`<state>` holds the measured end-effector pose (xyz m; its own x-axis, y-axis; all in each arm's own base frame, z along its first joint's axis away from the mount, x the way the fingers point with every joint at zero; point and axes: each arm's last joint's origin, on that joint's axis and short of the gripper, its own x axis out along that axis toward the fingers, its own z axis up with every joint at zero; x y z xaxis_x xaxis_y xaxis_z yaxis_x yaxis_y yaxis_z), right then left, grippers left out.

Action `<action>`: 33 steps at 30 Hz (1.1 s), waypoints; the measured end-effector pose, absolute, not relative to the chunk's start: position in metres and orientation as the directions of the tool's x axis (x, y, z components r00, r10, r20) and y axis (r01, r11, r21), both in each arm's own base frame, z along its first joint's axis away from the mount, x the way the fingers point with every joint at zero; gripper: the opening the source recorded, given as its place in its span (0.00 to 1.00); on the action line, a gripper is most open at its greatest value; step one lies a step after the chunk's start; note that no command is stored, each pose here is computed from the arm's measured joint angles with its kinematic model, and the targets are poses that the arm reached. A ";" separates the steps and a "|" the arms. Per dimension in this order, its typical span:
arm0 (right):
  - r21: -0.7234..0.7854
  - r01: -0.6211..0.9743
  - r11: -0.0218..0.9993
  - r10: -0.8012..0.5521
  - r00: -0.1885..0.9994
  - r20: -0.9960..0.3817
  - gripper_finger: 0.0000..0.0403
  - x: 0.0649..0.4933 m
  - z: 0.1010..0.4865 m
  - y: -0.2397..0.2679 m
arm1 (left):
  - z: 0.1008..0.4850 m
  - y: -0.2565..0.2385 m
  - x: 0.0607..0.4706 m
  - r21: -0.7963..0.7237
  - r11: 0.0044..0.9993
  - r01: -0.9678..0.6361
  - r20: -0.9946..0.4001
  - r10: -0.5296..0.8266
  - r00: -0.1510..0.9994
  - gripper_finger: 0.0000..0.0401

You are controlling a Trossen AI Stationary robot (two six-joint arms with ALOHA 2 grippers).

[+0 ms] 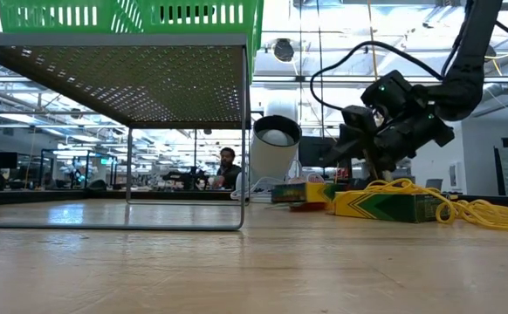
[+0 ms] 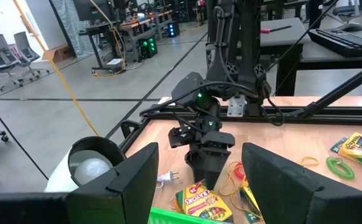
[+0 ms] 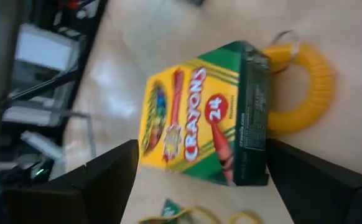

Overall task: Pick & Place Office Desk Supplies
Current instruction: Put the crayons box into the top green basket on the shelf

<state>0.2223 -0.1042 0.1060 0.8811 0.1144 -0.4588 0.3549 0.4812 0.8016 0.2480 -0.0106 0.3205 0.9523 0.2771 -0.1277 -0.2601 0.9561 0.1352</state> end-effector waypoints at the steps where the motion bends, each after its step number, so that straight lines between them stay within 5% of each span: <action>1: 0.805 0.343 0.483 0.122 0.884 -0.450 0.84 0.224 0.106 -0.103 | 0.321 -0.011 0.248 0.135 0.956 -0.260 -0.128 0.277 0.952 0.60; 20: 0.792 0.370 0.486 0.147 0.859 -0.491 0.61 0.228 0.099 -0.092 | 0.321 -0.011 0.248 0.137 0.956 -0.260 -0.126 0.277 0.953 0.60; 33: 0.742 0.494 0.453 0.142 0.782 -0.607 0.79 0.225 0.088 -0.079 | 0.321 -0.011 0.248 0.115 0.958 -0.263 -0.124 0.277 0.953 0.60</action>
